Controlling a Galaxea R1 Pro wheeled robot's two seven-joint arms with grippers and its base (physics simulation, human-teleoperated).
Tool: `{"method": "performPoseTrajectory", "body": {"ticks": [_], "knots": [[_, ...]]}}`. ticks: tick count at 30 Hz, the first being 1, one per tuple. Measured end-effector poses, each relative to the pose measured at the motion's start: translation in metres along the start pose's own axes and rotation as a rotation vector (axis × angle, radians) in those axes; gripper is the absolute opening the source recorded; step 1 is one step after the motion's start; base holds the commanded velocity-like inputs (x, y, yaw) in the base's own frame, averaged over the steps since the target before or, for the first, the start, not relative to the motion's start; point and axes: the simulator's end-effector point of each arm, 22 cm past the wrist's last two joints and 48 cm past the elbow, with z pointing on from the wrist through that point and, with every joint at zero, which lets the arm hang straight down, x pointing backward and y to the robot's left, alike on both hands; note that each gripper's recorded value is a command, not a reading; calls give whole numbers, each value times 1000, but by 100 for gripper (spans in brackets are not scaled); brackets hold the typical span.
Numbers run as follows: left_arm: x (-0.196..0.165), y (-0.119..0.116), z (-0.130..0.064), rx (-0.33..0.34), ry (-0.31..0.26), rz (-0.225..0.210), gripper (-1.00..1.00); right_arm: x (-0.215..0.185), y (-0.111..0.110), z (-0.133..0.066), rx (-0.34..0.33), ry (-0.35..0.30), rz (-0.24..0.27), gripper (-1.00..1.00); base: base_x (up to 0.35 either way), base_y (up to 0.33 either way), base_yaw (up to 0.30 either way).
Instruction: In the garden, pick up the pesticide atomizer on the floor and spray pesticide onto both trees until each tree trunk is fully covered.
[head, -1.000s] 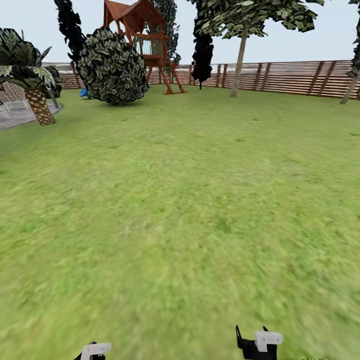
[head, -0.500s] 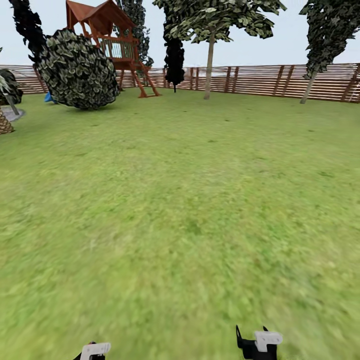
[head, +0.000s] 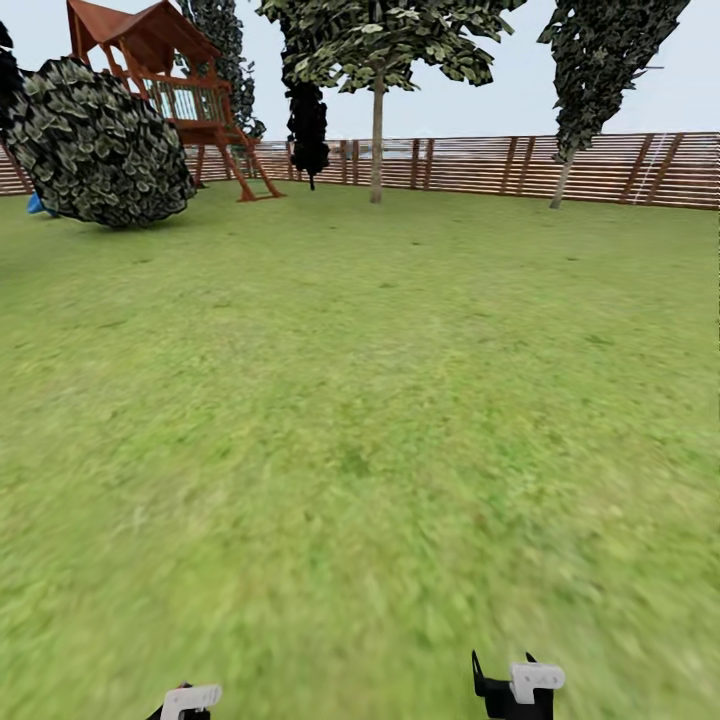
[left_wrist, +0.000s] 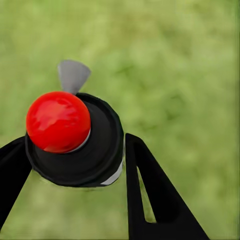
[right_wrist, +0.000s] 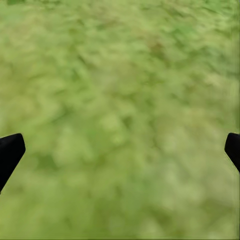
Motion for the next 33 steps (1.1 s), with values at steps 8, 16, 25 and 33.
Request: {"method": "performPoseTrajectory", "body": {"ticks": [8,16,25,33], "knots": [[0,0,0,0,0,0,-100,0,0,0,1,0,0,100,27,0,-2],[-4,0,0,0,-9,-1,-100,-4,0,0,0,-9,1,100,0,0,0],[-9,1,-1,-2,-18,-1,-100,-9,1,0,-5,-18,-3,100,237,0,0],[-10,1,0,-3,-20,-2,-100,-9,-1,1,-1,-19,-5,100,214,0,0]]}}
